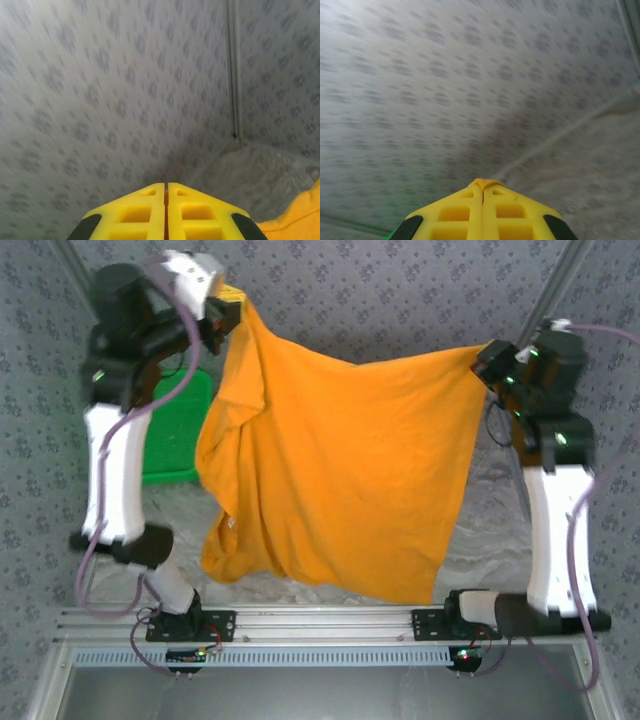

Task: Fold the inside-out t-shirt

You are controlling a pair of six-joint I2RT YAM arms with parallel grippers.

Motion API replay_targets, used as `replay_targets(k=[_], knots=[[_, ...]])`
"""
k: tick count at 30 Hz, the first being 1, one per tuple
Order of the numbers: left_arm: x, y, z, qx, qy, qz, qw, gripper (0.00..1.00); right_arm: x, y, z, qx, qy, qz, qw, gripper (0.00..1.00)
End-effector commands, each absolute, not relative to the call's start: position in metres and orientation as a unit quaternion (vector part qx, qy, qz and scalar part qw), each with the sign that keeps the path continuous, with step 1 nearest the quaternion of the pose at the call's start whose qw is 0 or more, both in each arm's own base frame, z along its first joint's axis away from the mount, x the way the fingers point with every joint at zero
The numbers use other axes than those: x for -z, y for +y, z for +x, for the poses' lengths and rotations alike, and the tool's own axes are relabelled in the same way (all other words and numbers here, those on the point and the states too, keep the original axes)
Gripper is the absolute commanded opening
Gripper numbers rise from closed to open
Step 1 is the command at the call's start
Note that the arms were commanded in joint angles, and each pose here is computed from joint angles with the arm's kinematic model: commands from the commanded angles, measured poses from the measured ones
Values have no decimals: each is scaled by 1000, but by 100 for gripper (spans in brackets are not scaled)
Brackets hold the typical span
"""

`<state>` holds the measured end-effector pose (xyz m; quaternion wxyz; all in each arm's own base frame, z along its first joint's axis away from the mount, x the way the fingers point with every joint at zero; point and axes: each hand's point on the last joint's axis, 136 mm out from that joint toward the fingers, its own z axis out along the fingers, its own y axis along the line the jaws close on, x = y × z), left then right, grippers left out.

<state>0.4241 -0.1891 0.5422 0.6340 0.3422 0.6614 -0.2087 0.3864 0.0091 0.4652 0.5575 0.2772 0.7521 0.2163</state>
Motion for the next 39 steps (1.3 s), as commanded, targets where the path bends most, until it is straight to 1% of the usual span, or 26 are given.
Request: replay_targets(k=[1, 4, 5, 6, 7, 8, 9, 10, 12, 14, 16, 19, 20, 21, 24, 28, 30, 32, 34, 37, 39], knots=[[-423, -201, 495, 273, 756, 321, 502, 0, -393, 4, 432, -173, 781, 322, 507, 0], [-323, -207, 551, 263, 804, 312, 432, 0, -321, 1, 470, -126, 798, 352, 472, 0], [-291, -208, 567, 260, 816, 307, 416, 7, -294, -1, 483, -115, 804, 366, 455, 0], [-263, -210, 582, 258, 825, 297, 405, 27, -268, -2, 497, -108, 811, 372, 438, 0], [-244, -211, 592, 265, 831, 286, 398, 40, -246, -2, 511, -107, 819, 372, 424, 0], [-232, -211, 601, 280, 835, 264, 394, 57, -223, -3, 525, -105, 827, 374, 407, 4], [-223, -210, 610, 291, 840, 237, 391, 73, -197, -4, 539, -109, 834, 383, 381, 23], [-222, -210, 614, 293, 840, 228, 395, 79, -181, -3, 550, -123, 841, 381, 365, 33], [-224, -207, 622, 266, 844, 217, 412, 81, -156, -1, 568, -150, 850, 380, 333, 42], [-235, -204, 621, 240, 847, 214, 424, 82, -149, 0, 568, -152, 860, 373, 314, 47], [-246, -198, 616, 203, 857, 201, 428, 81, -150, -3, 555, -128, 870, 365, 305, 52], [-252, -195, 592, 155, 880, 185, 408, 79, -147, -3, 519, -108, 882, 361, 284, 56], [-249, -195, 581, 148, 891, 174, 393, 76, -142, 0, 504, -110, 886, 360, 270, 56], [-242, -193, 569, 141, 904, 155, 373, 76, -130, 6, 483, -109, 894, 360, 243, 56], [-210, -191, 530, 132, 932, 108, 318, 75, -106, 26, 442, -120, 915, 333, 191, 56], [-164, -185, 478, 102, 952, 77, 278, 73, -75, 39, 394, -110, 937, 306, 127, 55], [-147, -179, 458, 83, 956, 72, 271, 72, -65, 42, 373, -98, 948, 285, 106, 53], [-130, -173, 444, 77, 960, 67, 260, 72, -57, 36, 360, -78, 953, 276, 101, 51], [-115, -167, 436, 71, 967, 61, 239, 72, -52, 33, 359, -83, 960, 248, 99, 49], [-97, -158, 436, 53, 973, 52, 218, 69, -47, 32, 364, -100, 959, 249, 93, 47], [-88, -151, 441, 43, 976, 34, 210, 65, -45, 39, 367, -109, 960, 242, 93, 46]])
